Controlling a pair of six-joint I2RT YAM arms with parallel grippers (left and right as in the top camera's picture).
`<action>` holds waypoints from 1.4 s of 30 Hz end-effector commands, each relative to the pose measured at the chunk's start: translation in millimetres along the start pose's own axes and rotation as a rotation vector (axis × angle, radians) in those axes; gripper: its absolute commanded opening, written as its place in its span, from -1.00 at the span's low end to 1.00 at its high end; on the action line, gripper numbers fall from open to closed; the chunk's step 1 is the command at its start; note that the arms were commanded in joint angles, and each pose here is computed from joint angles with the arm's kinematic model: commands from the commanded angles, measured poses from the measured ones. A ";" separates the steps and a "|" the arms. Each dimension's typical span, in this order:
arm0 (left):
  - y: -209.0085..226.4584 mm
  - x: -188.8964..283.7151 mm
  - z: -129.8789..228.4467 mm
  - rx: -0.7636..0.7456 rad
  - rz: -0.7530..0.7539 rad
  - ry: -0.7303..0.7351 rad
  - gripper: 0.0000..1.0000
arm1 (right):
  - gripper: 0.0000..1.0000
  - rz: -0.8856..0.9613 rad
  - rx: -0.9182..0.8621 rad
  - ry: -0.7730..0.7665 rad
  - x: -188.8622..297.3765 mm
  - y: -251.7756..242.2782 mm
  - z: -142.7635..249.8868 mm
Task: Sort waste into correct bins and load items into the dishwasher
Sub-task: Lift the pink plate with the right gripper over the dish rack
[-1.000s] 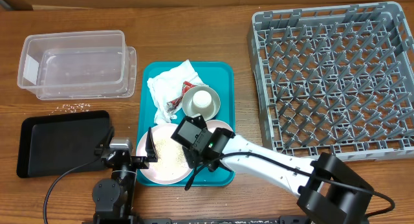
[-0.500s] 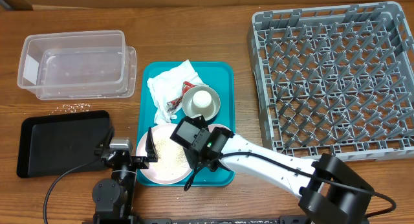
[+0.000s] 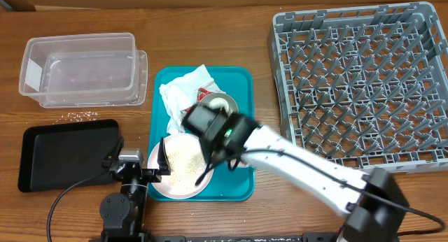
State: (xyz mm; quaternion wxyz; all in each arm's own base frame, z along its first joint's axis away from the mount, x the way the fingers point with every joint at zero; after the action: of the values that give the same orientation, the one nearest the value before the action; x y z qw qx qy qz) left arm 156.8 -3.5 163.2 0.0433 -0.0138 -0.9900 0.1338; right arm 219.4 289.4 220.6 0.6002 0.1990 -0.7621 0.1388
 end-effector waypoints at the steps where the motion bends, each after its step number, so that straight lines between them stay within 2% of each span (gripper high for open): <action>1: 0.1 0.3 0.3 -0.026 0.005 -0.005 1.00 | -0.92 -0.024 -0.112 -0.169 69.7 -40.9 -24.5; 4: 0.1 0.3 0.3 -0.026 0.005 -0.005 0.99 | -0.92 0.001 -0.192 -0.238 108.7 -89.2 -29.8; 9: 0.1 0.3 0.3 -0.026 0.005 -0.005 1.00 | -0.92 0.010 -0.311 -0.317 142.4 -172.4 -24.0; 14: 0.1 0.3 0.3 -0.026 0.005 -0.005 1.00 | -0.92 -0.209 -0.296 -0.366 142.7 -240.3 -19.6; 19: 0.1 0.3 0.3 -0.026 0.005 -0.005 0.99 | -0.92 -0.496 -0.271 -0.516 139.9 -294.7 -18.9; 28: 0.1 0.3 0.3 -0.026 0.005 -0.005 1.00 | -0.92 -0.869 -0.321 -0.750 100.6 -383.9 -25.7; 33: 0.1 0.3 0.3 -0.026 0.005 -0.005 1.00 | -0.92 -0.993 -0.513 -0.723 59.3 -428.8 -20.1; 37: 0.1 0.3 0.3 -0.026 0.005 -0.005 1.00 | -0.92 -1.028 -0.632 -0.668 34.4 -444.1 -8.6; 42: 0.1 0.3 0.3 -0.026 0.005 -0.005 1.00 | -0.92 -1.036 -0.672 -0.650 29.5 -447.7 -3.4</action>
State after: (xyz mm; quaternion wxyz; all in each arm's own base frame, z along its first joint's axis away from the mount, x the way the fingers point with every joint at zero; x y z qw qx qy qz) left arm 156.8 -3.5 163.3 0.0431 -0.0138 -0.9900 0.1338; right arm 428.1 -109.6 226.5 0.3733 0.3526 -0.7201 -0.4667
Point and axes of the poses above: each gripper's point midway between its finger pads, its own x axis back along the fingers, its own y axis along the line the jaws close on, z = x × y, the point moved 9 cm from there along x, back along the fingers, and after that the axes turned 13 degrees about x, right-handed, at the moved point
